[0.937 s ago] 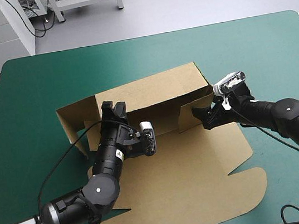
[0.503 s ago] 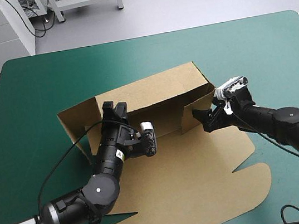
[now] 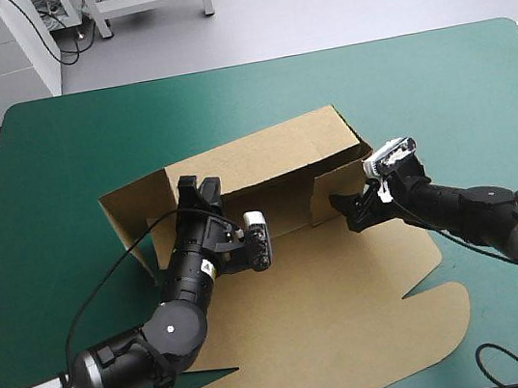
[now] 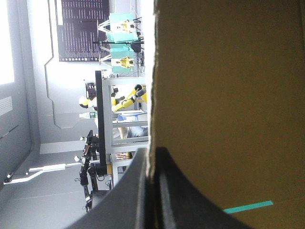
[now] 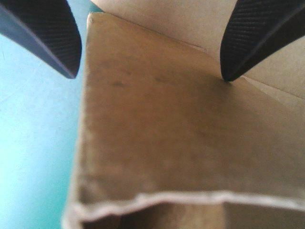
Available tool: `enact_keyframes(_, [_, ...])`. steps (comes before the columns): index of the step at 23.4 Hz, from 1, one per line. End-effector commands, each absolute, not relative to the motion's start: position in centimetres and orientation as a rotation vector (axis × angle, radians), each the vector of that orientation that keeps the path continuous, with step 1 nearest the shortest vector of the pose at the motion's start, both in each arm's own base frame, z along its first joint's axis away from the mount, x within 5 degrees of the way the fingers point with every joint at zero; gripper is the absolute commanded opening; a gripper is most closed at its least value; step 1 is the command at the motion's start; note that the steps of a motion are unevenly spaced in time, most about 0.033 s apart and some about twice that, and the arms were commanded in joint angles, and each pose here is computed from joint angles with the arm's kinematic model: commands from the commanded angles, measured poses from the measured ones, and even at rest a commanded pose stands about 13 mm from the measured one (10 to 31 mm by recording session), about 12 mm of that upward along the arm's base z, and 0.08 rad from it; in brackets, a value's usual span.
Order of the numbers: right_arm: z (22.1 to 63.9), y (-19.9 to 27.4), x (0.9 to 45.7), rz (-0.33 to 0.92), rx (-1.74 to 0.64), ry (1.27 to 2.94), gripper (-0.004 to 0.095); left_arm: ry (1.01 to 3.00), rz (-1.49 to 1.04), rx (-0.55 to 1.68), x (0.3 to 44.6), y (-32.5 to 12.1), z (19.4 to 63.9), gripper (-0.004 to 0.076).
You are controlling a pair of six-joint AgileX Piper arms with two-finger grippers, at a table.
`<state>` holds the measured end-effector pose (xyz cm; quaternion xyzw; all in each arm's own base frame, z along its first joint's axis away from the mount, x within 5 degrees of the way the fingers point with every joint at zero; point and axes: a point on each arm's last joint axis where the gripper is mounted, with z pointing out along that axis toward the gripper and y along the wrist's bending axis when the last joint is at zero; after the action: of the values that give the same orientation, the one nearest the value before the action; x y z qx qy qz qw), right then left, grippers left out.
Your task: Fold the box
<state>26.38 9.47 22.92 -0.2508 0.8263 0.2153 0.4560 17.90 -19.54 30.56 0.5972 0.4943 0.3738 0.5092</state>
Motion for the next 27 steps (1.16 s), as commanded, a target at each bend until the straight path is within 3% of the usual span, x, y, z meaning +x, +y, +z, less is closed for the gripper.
enact_keyframes(1, [25.5,9.9,27.1,0.592,-0.566,1.930,0.0738,1.047,0.980,1.361,17.8,-19.5,33.1,-0.0008])
enact_keyframes(5, [26.3,9.9,27.5,0.584,-0.569,1.902,0.0730,1.047,0.980,1.361,17.8,-19.5,33.1,-0.0008])
enact_keyframes(7, [26.6,10.0,27.6,0.580,-0.572,1.893,0.0666,1.047,0.980,1.361,17.8,-19.5,33.1,-0.0008])
enact_keyframes(9, [26.6,10.0,27.6,0.574,-0.582,1.889,0.0439,1.047,0.980,1.361,17.8,-19.5,33.1,-0.0008])
enact_keyframes(12, [26.7,10.2,27.4,0.568,-0.664,1.841,-0.0013,1.047,0.980,1.361,17.8,-19.5,33.1,-0.0008])
enact_keyframes(27, [27.1,10.8,27.0,0.610,-0.759,1.763,-0.0017,1.045,0.975,1.365,17.8,-19.5,33.1,-0.0008])
